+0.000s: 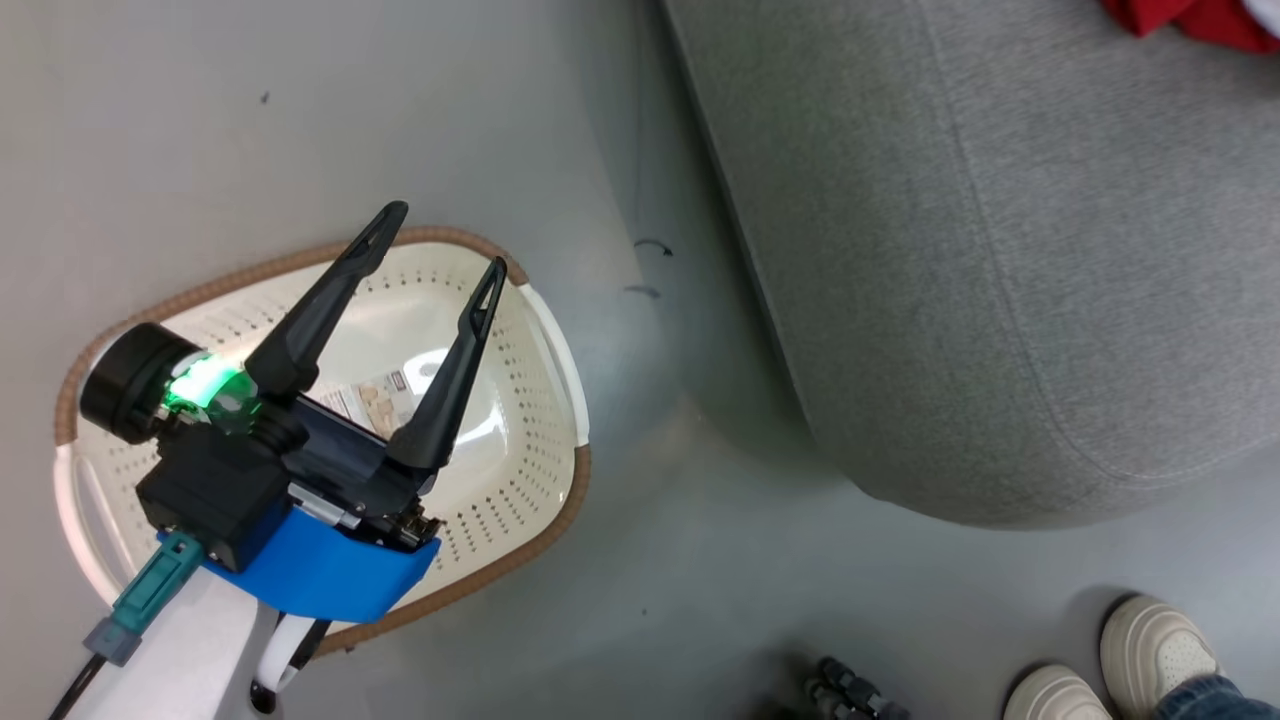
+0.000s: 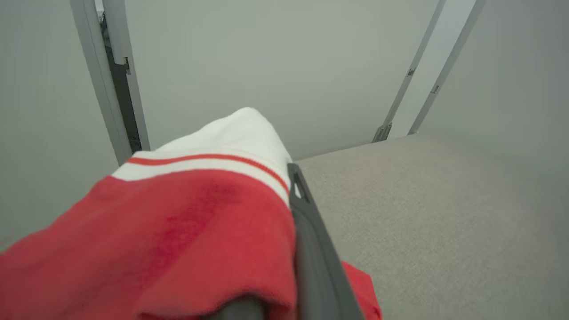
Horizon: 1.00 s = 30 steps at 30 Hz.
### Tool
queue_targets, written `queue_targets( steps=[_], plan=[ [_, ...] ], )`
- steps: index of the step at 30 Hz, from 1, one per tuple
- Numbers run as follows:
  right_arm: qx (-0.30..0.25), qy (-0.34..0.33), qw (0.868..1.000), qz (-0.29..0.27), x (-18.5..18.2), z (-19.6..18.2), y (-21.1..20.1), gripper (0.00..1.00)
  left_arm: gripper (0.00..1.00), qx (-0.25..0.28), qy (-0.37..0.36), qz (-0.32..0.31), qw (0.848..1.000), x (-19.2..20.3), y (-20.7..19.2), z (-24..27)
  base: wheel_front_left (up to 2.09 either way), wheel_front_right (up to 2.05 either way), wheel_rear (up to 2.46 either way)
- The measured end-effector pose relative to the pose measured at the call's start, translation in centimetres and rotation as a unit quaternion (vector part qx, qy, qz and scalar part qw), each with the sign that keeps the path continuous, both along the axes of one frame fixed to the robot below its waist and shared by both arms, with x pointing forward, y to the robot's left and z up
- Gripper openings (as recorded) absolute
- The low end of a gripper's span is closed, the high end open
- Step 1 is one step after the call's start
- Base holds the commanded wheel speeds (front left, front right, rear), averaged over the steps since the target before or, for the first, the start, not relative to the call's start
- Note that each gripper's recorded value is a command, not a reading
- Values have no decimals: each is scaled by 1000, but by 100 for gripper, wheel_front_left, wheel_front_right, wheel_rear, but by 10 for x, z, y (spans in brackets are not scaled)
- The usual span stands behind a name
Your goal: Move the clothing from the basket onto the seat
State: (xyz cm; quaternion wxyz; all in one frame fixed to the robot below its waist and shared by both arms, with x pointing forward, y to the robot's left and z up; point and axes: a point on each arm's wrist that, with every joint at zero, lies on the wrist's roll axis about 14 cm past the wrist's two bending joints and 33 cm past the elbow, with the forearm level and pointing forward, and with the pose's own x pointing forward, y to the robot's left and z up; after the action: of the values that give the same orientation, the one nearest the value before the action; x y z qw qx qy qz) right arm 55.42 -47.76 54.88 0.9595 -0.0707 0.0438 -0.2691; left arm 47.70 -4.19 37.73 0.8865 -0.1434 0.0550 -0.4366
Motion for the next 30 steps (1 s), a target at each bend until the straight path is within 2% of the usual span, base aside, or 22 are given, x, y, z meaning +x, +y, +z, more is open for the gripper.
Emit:
queue_targets(
  steps=[5, 9, 10, 11, 12, 18, 22, 30],
  plan=[
    [50, 54, 997, -32, -16, -76, -4, 0, 100, 8, 12, -4, 1000, 1, 3, -16, 0, 0, 0],
    [62, 82, 993, -50, -27, -104, -8, 0, 100, 17, 16, -8, 1000, 1, 4, -23, 0, 0, 0],
    [63, 91, 992, -53, -30, -109, -9, 18, 100, 17, 15, -9, 1000, 1, 4, -23, 0, 0, 0],
    [67, 95, 992, -56, -32, -114, -9, 51, 100, 18, 15, -8, 1000, 1, 4, -23, 0, 0, 0],
    [69, 100, 991, -57, -34, -119, -8, 100, 100, 19, 15, -8, 1000, 2, 5, -23, 0, 0, 0],
    [72, 106, 990, -63, -41, -119, -8, 100, 100, 16, 7, -7, 1000, 2, 5, -13, 0, 0, 0],
    [58, 114, 991, -47, -42, -112, -2, 100, 100, 17, 0, -3, 1000, 1, 4, -5, 0, 0, 0],
    [68, 82, 994, -30, -56, -91, 12, 100, 100, 17, -5, 13, 1000, -5, 4, 17, 0, 0, 0]
  ],
)
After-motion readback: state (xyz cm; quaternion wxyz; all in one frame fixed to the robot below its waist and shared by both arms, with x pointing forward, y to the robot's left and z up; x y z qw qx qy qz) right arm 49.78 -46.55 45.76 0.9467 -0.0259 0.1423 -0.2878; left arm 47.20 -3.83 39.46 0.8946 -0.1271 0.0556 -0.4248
